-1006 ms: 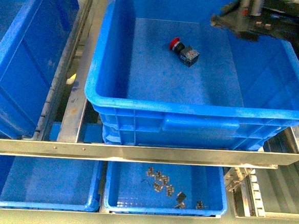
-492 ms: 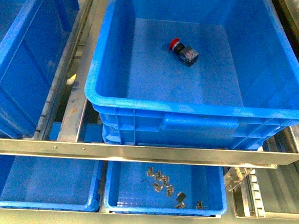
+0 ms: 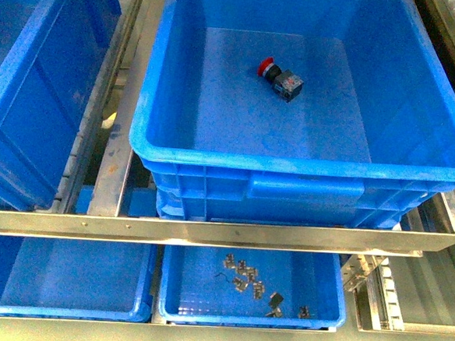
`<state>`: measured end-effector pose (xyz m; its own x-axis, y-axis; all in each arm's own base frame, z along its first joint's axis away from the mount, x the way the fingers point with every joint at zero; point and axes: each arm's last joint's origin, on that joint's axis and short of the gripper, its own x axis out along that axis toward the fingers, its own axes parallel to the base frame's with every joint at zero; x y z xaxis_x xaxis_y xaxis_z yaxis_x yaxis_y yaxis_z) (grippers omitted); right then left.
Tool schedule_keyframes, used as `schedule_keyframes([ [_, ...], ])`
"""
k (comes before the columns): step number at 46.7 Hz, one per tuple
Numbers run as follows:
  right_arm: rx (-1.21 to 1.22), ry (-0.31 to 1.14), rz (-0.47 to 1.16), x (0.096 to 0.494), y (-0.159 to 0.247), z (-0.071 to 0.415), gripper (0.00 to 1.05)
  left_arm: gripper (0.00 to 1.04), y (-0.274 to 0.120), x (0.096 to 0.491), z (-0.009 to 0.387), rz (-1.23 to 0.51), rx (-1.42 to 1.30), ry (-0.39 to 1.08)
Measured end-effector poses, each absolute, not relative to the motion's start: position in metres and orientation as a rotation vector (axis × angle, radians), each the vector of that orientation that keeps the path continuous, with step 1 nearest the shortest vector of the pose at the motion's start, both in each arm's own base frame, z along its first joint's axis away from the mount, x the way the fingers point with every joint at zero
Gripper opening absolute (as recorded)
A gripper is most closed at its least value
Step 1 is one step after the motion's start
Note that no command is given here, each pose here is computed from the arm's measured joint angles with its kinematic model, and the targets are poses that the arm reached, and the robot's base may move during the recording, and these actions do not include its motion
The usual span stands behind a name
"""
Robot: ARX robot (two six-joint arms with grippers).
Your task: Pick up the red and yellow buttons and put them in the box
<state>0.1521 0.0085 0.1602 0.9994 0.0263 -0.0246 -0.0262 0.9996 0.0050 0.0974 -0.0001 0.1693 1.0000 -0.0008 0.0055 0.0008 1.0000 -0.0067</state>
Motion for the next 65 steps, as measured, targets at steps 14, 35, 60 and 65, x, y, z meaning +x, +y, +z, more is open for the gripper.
schedule_keyframes([
  [14,0.006,-0.004,0.001,0.139,0.0,0.169,0.04,0.97,0.0,0.097,0.169,-0.001,-0.007,-0.006],
  [35,0.006,-0.022,0.001,0.12,0.0,0.174,0.04,0.97,0.0,0.097,0.169,-0.001,-0.007,-0.006],
  [60,0.005,-0.001,0.001,0.104,0.0,0.171,0.04,0.97,0.0,0.097,0.169,-0.001,-0.007,-0.006],
  [65,0.005,-0.01,0.002,0.098,0.0,0.17,0.04,0.97,0.0,0.097,0.169,-0.001,-0.006,-0.006],
])
